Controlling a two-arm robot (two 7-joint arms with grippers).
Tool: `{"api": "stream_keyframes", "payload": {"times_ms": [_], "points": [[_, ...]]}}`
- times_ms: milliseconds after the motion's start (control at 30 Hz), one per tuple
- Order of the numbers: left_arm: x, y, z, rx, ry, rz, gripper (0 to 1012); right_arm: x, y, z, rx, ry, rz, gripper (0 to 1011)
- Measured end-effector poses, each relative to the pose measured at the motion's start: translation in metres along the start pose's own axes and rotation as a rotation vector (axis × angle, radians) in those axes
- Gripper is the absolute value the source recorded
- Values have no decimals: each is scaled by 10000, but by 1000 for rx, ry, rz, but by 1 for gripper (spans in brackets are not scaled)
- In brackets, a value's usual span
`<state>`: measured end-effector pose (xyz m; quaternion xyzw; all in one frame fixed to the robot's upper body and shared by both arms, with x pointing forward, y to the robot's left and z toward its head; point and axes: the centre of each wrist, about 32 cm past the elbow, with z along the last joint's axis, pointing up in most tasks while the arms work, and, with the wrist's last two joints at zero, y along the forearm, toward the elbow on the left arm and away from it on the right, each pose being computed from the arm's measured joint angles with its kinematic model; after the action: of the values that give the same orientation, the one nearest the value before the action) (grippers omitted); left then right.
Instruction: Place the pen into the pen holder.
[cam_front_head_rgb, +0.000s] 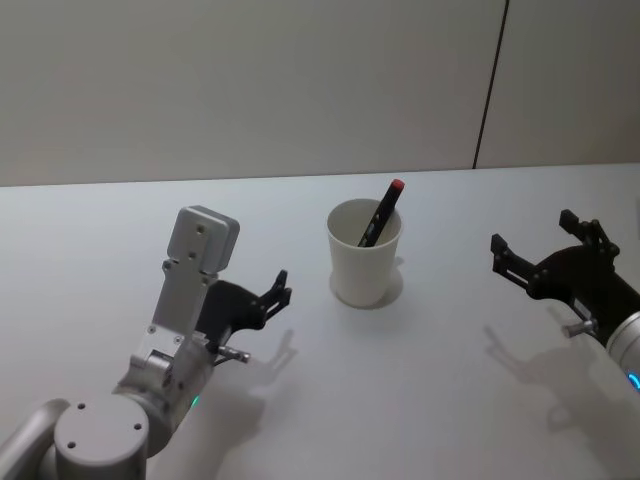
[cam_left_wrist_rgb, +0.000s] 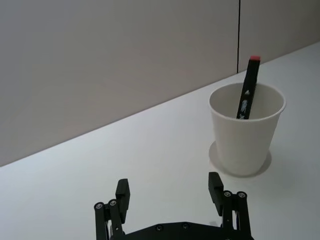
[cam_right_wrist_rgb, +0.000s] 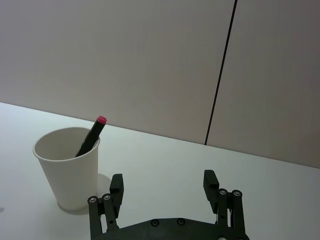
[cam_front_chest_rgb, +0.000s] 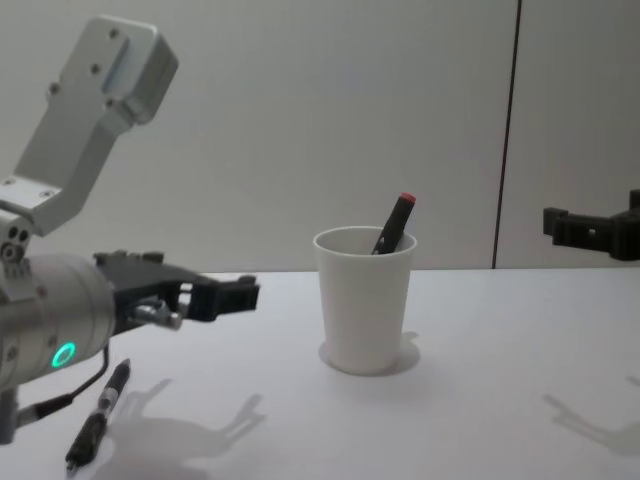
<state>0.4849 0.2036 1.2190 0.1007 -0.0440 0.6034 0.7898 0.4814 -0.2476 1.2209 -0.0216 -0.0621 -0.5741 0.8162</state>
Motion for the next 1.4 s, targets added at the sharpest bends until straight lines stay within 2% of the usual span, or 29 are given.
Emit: {"api": "stream_keyframes", "payload": {"times_ms": [133,367,467,500,567,633,700,1033,1400], "points": [[28,25,12,69,3,24,1000,0,-1,-1,0,0,0,1001],[74,57,19,151,11,51,1000,-1,-1,-2,0,0,0,1002],[102,75,21,199,17,64,1000,-1,-1,-2,0,0,0,1002],[102,75,21,199,17,64,1000,-1,-1,-2,0,0,0,1002],[121,88,20,237,26,72,1000,-1,-1,-2,0,0,0,1001],[125,91,20,246,28,75,1000,-1,-1,-2,0,0,0,1002],[140,107,18,283,38,87,1000,-1,-1,-2,0,0,0,1002],[164,167,22,365,78,128,1000,-1,-1,-2,0,0,0,1002],[179,224,48,409,129,156,1000,-1,-1,-2,0,0,0,1001]]}}
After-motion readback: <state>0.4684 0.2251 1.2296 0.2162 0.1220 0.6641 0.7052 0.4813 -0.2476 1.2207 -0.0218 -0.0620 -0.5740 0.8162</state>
